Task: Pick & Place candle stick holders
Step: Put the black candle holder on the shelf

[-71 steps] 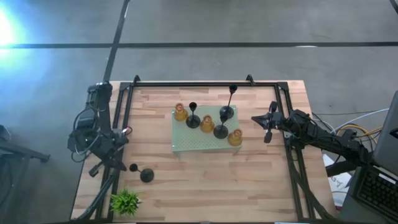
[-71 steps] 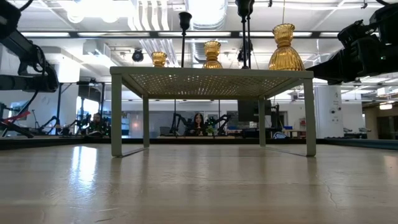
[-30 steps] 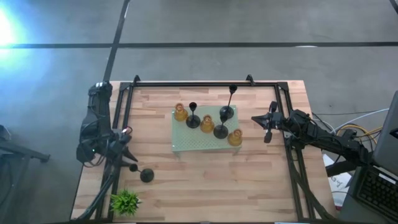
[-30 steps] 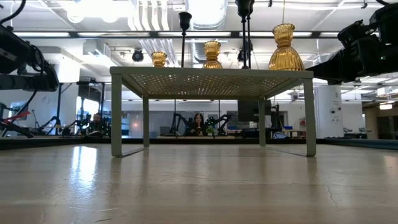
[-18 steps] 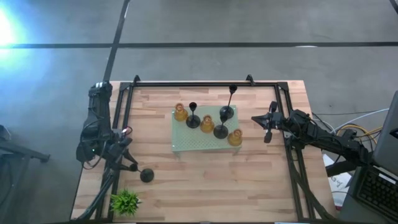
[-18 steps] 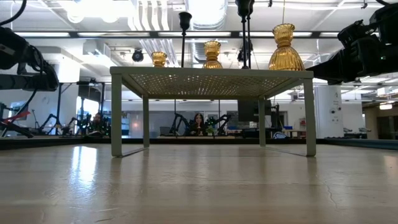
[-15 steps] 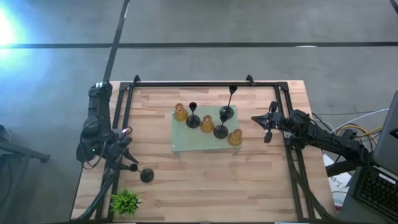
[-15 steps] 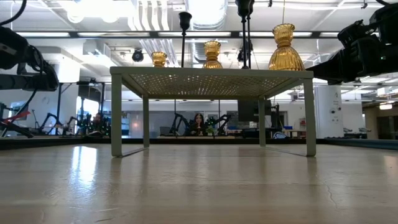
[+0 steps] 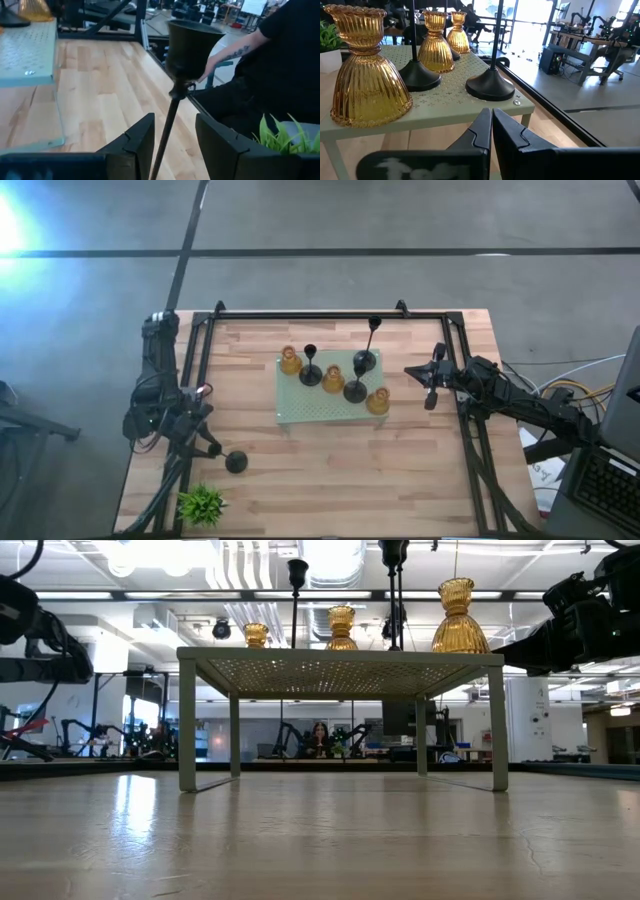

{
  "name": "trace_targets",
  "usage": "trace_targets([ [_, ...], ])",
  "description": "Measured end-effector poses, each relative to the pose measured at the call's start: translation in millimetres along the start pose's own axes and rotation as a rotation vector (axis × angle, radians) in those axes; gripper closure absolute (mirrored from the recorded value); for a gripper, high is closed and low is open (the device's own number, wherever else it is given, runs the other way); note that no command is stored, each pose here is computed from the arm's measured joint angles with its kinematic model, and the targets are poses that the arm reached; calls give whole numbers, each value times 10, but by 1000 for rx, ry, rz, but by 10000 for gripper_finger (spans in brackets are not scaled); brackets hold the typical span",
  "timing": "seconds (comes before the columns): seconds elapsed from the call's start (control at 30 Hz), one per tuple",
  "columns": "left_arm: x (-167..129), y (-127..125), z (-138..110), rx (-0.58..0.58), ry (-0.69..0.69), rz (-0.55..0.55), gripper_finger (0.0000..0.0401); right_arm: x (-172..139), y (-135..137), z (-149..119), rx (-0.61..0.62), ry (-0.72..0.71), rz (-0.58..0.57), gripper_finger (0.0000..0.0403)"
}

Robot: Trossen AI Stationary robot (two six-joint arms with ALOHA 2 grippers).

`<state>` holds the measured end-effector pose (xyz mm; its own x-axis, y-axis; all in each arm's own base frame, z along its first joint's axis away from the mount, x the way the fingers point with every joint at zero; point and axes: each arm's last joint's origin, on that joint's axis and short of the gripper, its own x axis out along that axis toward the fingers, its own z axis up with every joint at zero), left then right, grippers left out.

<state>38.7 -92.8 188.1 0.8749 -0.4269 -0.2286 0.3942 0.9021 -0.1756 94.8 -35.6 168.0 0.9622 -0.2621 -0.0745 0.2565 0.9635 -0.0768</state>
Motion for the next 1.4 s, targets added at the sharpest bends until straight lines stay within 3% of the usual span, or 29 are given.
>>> trace_targets([
  [1.4, 183, 22, -15, 22, 23, 27, 254, 0, 0, 0, 0, 0, 0, 394],
])
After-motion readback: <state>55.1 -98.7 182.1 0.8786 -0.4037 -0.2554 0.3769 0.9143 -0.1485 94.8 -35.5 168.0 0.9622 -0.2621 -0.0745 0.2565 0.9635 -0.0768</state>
